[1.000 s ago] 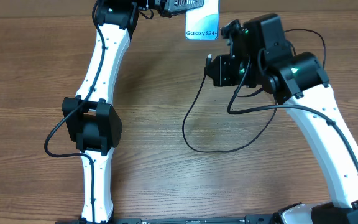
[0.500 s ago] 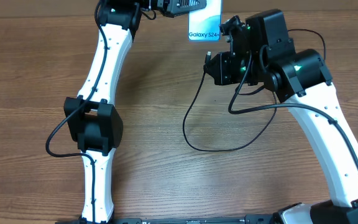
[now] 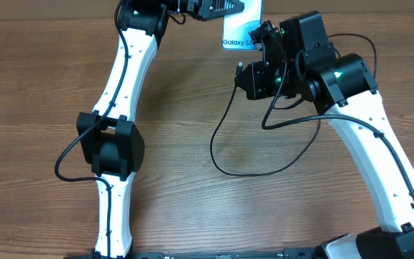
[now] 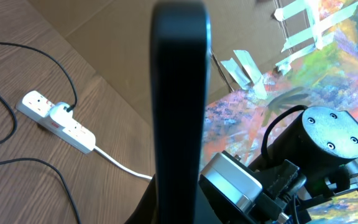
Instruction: Plug charger to phone and switch on socket
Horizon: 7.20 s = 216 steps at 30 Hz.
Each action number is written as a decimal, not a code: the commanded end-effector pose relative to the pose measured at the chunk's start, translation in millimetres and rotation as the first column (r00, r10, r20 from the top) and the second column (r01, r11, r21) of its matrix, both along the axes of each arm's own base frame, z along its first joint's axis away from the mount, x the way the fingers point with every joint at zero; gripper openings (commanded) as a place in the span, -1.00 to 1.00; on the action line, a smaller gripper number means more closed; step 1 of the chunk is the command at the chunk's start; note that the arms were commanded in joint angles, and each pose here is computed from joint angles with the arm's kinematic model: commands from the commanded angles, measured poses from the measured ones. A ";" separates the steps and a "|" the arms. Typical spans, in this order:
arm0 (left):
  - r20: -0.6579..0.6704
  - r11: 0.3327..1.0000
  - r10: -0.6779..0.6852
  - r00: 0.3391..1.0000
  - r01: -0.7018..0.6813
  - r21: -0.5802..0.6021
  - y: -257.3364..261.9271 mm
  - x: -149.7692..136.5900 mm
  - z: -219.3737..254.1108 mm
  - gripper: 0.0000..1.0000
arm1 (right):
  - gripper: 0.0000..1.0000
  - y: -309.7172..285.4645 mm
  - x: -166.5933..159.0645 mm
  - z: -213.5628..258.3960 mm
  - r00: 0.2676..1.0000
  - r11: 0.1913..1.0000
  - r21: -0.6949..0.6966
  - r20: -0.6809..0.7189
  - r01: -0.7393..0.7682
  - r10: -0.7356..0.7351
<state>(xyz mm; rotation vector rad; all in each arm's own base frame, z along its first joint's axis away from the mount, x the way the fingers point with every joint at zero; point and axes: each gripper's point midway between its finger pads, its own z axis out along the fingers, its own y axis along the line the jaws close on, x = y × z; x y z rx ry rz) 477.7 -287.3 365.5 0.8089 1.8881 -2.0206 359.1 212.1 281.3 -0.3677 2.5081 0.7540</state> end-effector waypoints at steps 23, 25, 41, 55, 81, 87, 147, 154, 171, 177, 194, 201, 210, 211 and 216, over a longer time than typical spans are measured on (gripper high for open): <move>0.154 0.999 -0.037 0.987 0.043 -0.032 -6.0 -23.1 29.1 -0.92 | -0.93 -16.1 19.4 12.8 0.995 0.997 -0.061 0.096 0.043 -0.037; 0.155 0.999 -0.037 0.987 0.042 -0.033 -6.1 -22.9 27.7 -0.92 | -0.93 -17.0 21.5 14.2 0.994 0.997 -0.058 0.103 0.047 -0.041; 0.136 0.999 -0.040 0.990 0.044 -0.029 -6.9 -22.8 20.4 -0.92 | -0.93 -3.7 15.1 2.8 0.999 1.000 -0.015 0.033 -0.009 0.009; 0.253 0.998 0.013 0.967 0.001 -0.056 15.1 -8.6 18.9 -0.92 | -0.73 -7.2 7.4 -8.6 0.996 0.999 -0.014 -0.069 0.051 -0.052; -0.081 0.707 0.628 0.774 -0.524 0.476 158.2 66.8 -120.7 -0.92 | 0.89 16.6 -9.8 -46.7 0.944 0.992 -0.026 -0.308 0.120 -0.122; -0.008 0.585 0.660 0.751 -0.508 0.633 176.5 55.4 -155.6 -0.92 | 0.83 24.4 7.5 -43.8 0.941 0.992 -0.026 -0.314 0.125 -0.127; 0.035 0.463 0.658 0.752 -0.441 0.769 197.1 33.8 -184.5 -0.92 | -0.15 81.2 105.2 -270.0 0.844 0.841 -0.398 -0.238 0.367 -0.481; 0.035 0.463 0.658 0.752 -0.440 0.769 197.1 33.7 -184.5 -0.92 | -0.34 72.2 81.6 -292.6 0.822 0.815 -0.487 -0.291 0.314 -0.490; 0.034 0.463 0.658 0.752 -0.440 0.770 197.1 33.6 -184.6 -0.92 | -0.93 67.5 -46.7 -287.3 0.693 0.750 -0.660 -0.561 -0.045 -0.452; 0.033 0.463 0.658 0.752 -0.438 0.771 197.0 33.2 -184.7 -0.92 | -0.93 71.6 -75.6 -267.6 0.683 0.723 -0.682 -0.581 -0.111 -0.443; 0.038 0.462 0.658 0.752 -0.444 0.767 197.1 34.7 -184.2 -0.92 | 1.00 51.1 -65.4 -242.5 0.712 0.713 -0.691 -0.559 -0.117 -0.424; 0.043 0.463 0.658 0.752 -0.449 0.764 196.9 36.0 -183.7 -0.92 | 0.47 55.1 -23.0 -251.6 0.751 0.777 -0.630 -0.512 0.001 -0.416; 0.043 0.463 0.658 0.751 -0.449 0.764 197.1 36.0 -183.7 -0.92 | -0.47 41.3 11.7 -255.3 0.760 0.808 -0.584 -0.487 0.082 -0.430; 0.043 0.463 0.658 0.751 -0.449 0.764 197.1 36.0 -183.7 -0.92 | -0.49 42.0 11.4 -255.3 0.763 0.812 -0.579 -0.492 0.073 -0.419; 0.043 0.463 0.658 0.752 -0.449 0.764 196.9 35.9 -183.7 -0.92 | -0.48 51.4 5.8 -259.3 0.756 0.843 -0.537 -0.534 0.043 -0.379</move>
